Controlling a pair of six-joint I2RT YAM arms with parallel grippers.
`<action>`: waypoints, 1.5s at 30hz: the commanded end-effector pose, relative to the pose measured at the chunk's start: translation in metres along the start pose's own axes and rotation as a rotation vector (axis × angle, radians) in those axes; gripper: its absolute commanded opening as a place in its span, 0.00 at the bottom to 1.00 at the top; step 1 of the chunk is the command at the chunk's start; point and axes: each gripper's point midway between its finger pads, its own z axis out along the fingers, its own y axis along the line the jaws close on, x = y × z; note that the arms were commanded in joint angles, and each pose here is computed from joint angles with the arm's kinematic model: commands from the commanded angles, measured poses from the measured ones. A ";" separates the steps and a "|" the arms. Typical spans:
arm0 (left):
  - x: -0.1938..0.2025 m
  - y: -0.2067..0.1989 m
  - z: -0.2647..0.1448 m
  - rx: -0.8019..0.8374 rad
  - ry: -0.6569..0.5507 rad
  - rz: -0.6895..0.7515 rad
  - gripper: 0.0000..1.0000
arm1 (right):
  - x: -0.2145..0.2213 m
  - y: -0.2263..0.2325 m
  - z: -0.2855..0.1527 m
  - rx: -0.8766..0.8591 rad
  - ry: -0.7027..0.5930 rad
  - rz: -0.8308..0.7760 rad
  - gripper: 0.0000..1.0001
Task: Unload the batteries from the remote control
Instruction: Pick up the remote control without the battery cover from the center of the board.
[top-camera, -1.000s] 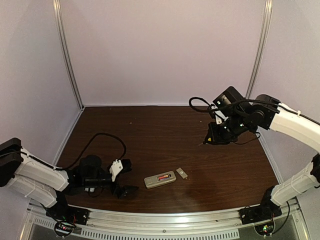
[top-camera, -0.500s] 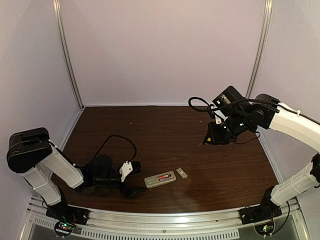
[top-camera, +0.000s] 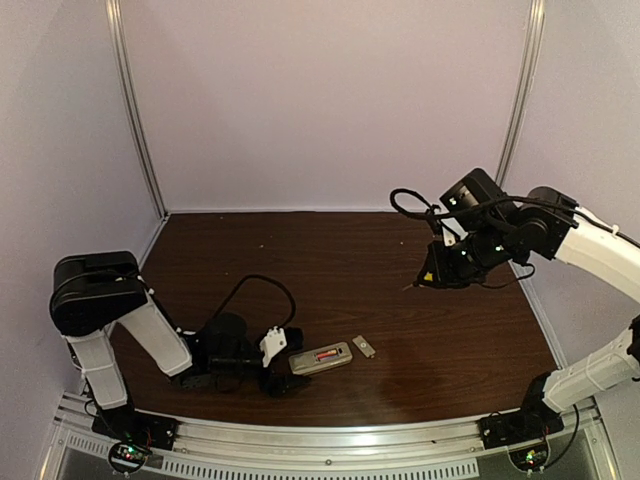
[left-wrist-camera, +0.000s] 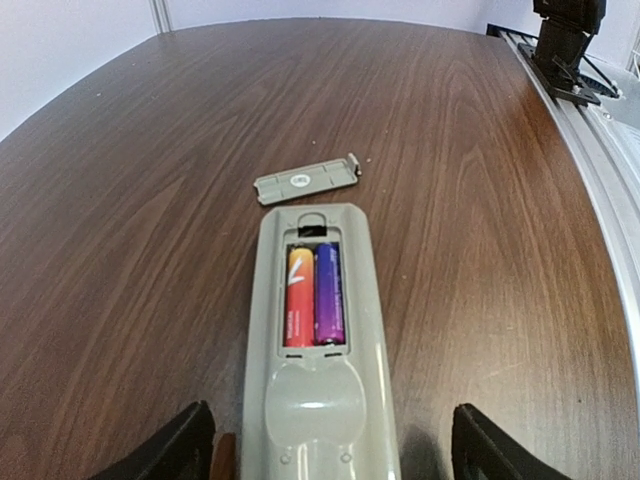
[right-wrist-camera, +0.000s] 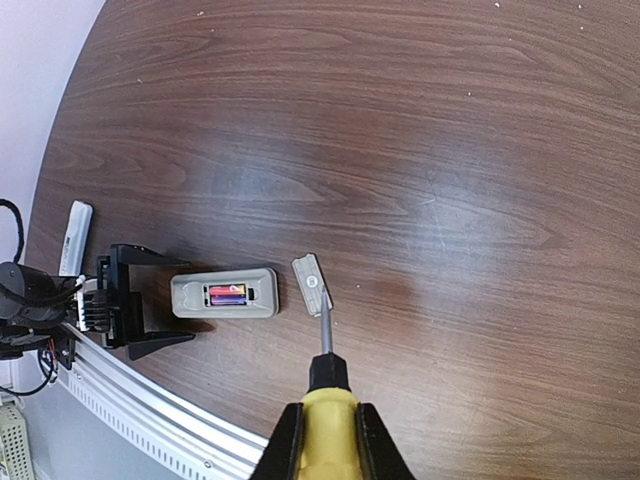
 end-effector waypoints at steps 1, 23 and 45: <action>-0.015 0.006 0.008 -0.032 -0.065 -0.005 0.83 | 0.003 -0.012 -0.002 0.040 -0.004 0.015 0.00; 0.004 0.000 0.025 0.016 -0.012 -0.066 0.73 | 0.006 -0.013 0.000 0.041 0.003 -0.003 0.00; 0.011 -0.007 0.029 0.059 0.024 -0.064 0.38 | 0.003 -0.011 -0.004 0.032 -0.008 0.003 0.00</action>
